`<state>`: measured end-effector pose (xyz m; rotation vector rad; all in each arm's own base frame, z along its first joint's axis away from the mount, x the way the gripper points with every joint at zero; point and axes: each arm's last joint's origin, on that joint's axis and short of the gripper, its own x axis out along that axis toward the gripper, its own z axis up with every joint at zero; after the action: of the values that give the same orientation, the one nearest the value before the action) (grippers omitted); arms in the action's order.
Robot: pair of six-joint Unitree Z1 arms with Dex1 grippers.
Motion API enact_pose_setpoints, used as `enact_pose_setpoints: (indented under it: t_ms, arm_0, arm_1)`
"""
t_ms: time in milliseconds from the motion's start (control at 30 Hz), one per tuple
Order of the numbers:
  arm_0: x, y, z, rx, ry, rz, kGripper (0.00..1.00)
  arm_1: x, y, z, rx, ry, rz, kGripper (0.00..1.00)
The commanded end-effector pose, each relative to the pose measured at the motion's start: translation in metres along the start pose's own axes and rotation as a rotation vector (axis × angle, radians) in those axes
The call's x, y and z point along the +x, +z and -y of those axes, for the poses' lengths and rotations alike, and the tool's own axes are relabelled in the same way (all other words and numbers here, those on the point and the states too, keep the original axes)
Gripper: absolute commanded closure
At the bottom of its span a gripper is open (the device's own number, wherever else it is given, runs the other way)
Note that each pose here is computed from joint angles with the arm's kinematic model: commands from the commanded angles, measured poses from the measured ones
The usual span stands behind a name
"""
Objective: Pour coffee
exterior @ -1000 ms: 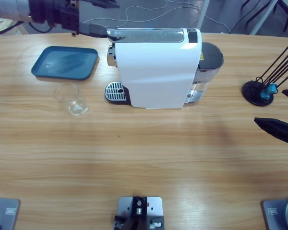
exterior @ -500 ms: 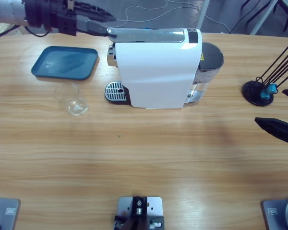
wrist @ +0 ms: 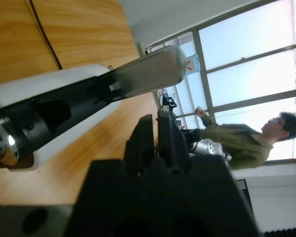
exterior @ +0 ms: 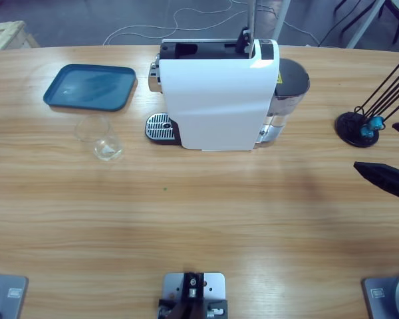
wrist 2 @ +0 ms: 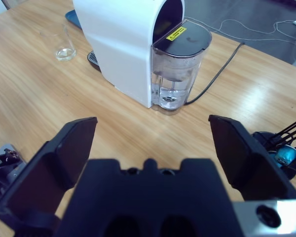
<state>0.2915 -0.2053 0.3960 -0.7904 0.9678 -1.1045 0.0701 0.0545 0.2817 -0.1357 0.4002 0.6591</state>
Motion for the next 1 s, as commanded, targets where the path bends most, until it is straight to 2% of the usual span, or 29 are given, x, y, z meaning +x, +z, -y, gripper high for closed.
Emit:
enact_pose_setpoints:
  t_ms: [33, 133, 167, 267, 300, 333, 400, 467, 533, 600, 733, 1000]
  arm_0:
    - [-0.028, -0.035, 0.041, 0.339, 0.441, 0.132, 0.054]
    - [-0.043, -0.062, 0.044, 0.507, 0.668, 0.122, 0.015]
    - [-0.047, -0.072, 0.042, 0.539, 0.697, 0.115, 0.013]
    - [-0.063, -0.097, 0.029, 0.573, 0.751, 0.086, 0.013]
    - [-0.069, -0.106, 0.024, 0.578, 0.77, 0.082, 0.013]
    - [-0.076, -0.115, 0.018, 0.587, 0.79, 0.078, 0.017]
    - [-0.088, -0.133, 0.007, 0.617, 0.817, 0.076, 0.023]
    - [-0.102, -0.151, -0.005, 0.631, 0.853, 0.12, 0.027]
    - [-0.112, -0.163, -0.012, 0.636, 0.871, 0.147, 0.032]
    - [-0.115, -0.17, -0.019, 0.629, 0.881, 0.135, 0.032]
    - [-0.115, -0.178, -0.032, 0.619, 0.896, 0.11, 0.032]
    - [-0.115, -0.177, -0.037, 0.618, 0.903, 0.133, 0.032]
  arm_1:
    - [-0.022, 0.018, 0.009, 0.156, -0.203, -0.162, 0.0]
    - [-0.015, 0.042, 0.031, 0.279, -0.466, -0.188, 0.0]
    - [-0.005, 0.051, 0.045, 0.349, -0.518, -0.218, 0.0]
    - [0.03, 0.057, 0.075, 0.461, -0.578, -0.319, 0.025]
    - [0.039, 0.057, 0.081, 0.478, -0.586, -0.322, 0.139]
    - [0.048, 0.054, 0.086, 0.496, -0.588, -0.329, 0.21]
    - [0.07, 0.045, 0.094, 0.536, -0.588, -0.353, 0.203]
    - [0.09, 0.033, 0.101, 0.584, -0.6, -0.379, 0.202]
    - [0.097, 0.026, 0.103, 0.588, -0.608, -0.357, 0.29]
    - [0.099, 0.02, 0.104, 0.595, -0.632, -0.319, 0.32]
    - [0.101, 0.007, 0.106, 0.594, -0.701, -0.313, 0.322]
    - [0.109, -0.021, 0.103, 0.614, -0.718, -0.316, 0.322]
